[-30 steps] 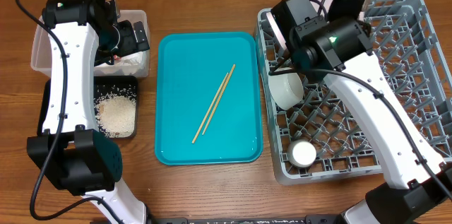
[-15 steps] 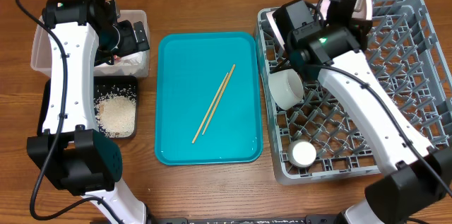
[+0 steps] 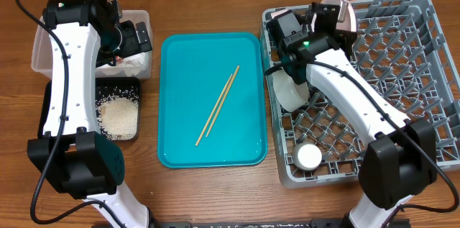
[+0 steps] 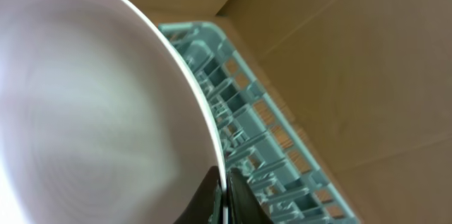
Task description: Sort waste into correct bins and load items into the dishwasher
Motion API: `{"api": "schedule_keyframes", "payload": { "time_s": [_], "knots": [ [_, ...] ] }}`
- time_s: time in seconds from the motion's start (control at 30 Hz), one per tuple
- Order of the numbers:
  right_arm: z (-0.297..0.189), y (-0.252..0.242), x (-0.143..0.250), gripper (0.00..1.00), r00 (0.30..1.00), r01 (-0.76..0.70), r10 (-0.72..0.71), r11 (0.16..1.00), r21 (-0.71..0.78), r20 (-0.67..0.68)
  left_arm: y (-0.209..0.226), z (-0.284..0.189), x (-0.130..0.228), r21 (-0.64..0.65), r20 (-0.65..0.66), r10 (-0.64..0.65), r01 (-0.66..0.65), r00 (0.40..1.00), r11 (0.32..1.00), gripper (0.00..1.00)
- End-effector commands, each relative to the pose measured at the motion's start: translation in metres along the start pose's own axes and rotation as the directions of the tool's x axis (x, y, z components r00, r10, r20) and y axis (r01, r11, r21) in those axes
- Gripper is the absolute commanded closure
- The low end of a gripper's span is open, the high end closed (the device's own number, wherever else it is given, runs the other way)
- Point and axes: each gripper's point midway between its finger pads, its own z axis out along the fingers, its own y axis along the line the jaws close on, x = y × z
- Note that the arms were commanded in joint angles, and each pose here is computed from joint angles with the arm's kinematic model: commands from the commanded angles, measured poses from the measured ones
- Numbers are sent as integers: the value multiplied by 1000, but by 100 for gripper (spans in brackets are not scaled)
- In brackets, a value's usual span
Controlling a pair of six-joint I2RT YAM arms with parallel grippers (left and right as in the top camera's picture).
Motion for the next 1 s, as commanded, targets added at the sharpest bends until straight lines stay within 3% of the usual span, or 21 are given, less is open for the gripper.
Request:
{"api": "schedule_keyframes", "payload": {
  "time_s": [0.0, 0.07, 0.17, 0.2, 0.47, 0.57, 0.67, 0.8, 0.9, 0.97],
  "knots": [
    [9, 7, 10, 96, 998, -14, 11, 999, -49, -57, -2, -5, -5, 8, 20, -4, 4, 1000, 1000, 0],
    [11, 13, 13, 90, 996, -27, 20, 996, -82, -82, -2, -5, -5, 8, 20, -4, 4, 1000, 1000, 0],
    [12, 20, 16, 55, 993, -46, 32, 991, -125, -109, -2, -5, -5, 8, 20, -4, 4, 1000, 1000, 0],
    [11, 23, 16, 50, 992, -53, 37, 989, -141, -117, -2, -5, -5, 8, 20, -4, 4, 1000, 1000, 0],
    [-12, 30, 3, 30, 967, -197, 132, 930, -311, -216, -2, -5, -5, 8, 20, -4, 4, 1000, 1000, 0],
    [-31, 23, -13, 12, 953, -263, 171, 877, -403, -249, -2, -5, -5, 8, 20, -4, 4, 1000, 1000, 0],
    [-58, 18, -28, 7, 933, -336, 203, 782, -524, -296, -2, -5, -5, 8, 20, -4, 4, 1000, 1000, 0],
    [-105, 24, -42, 3, 907, -411, 182, 567, -713, -379, -2, -5, -5, 8, 20, -4, 4, 1000, 1000, 0],
    [-154, 48, -50, 10, 899, -433, 97, 334, -837, -426, -2, -5, -5, 8, 20, -4, 4, 1000, 1000, 0],
    [-169, 59, -50, 12, 887, -457, 82, 284, -843, -454, -2, -5, -5, 8, 20, -4, 4, 1000, 1000, 0]
  ]
}}
